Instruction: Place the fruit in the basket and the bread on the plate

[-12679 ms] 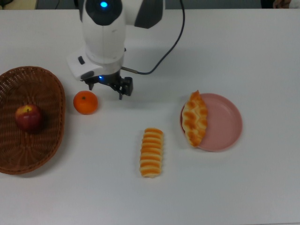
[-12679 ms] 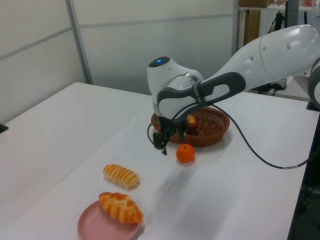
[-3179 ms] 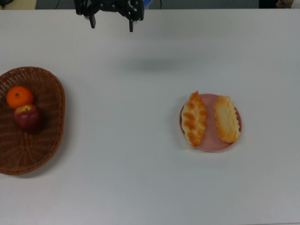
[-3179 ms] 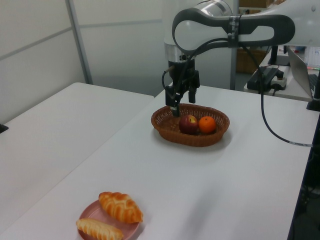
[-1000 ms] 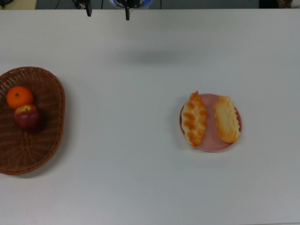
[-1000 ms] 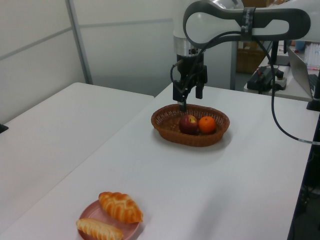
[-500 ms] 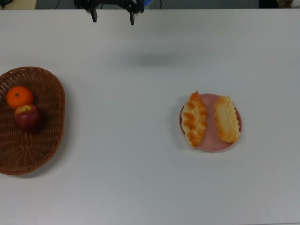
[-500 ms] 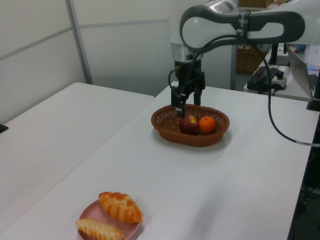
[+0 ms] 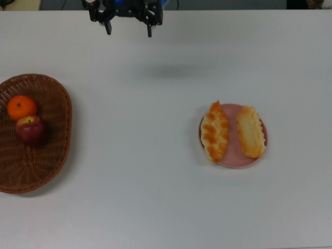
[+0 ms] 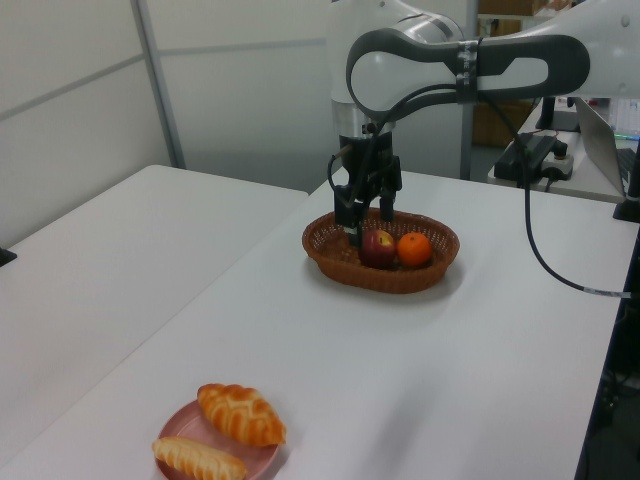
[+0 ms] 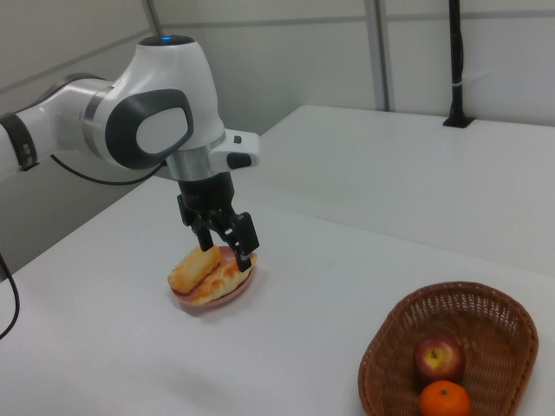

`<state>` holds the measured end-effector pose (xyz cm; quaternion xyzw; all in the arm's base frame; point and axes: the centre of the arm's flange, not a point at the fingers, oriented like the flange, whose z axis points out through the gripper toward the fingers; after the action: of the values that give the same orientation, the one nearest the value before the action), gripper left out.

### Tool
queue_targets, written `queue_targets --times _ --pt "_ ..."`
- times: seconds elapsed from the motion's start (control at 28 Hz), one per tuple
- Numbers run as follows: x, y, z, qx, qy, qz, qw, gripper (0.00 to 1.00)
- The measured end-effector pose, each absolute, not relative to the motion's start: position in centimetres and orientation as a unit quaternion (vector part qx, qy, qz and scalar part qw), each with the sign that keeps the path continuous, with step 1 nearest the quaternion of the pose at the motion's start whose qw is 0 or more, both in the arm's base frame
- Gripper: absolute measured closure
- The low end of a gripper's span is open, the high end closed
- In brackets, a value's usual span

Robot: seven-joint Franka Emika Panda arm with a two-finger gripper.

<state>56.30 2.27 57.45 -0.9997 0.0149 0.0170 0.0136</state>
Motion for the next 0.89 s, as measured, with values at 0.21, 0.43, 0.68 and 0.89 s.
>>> queue_targets --times 0.21,0.43,0.68,0.89 --pt "56.3 2.3 57.7 -1.0 0.015 0.015 0.014 0.0" --pt "56.3 2.2 58.0 -1.0 0.016 0.012 0.014 0.0" --pt "56.0 1.4 59.5 -1.0 0.03 -0.003 0.007 0.0" --pt "55.4 0.6 60.7 -0.999 0.035 -0.014 -0.002 0.0"
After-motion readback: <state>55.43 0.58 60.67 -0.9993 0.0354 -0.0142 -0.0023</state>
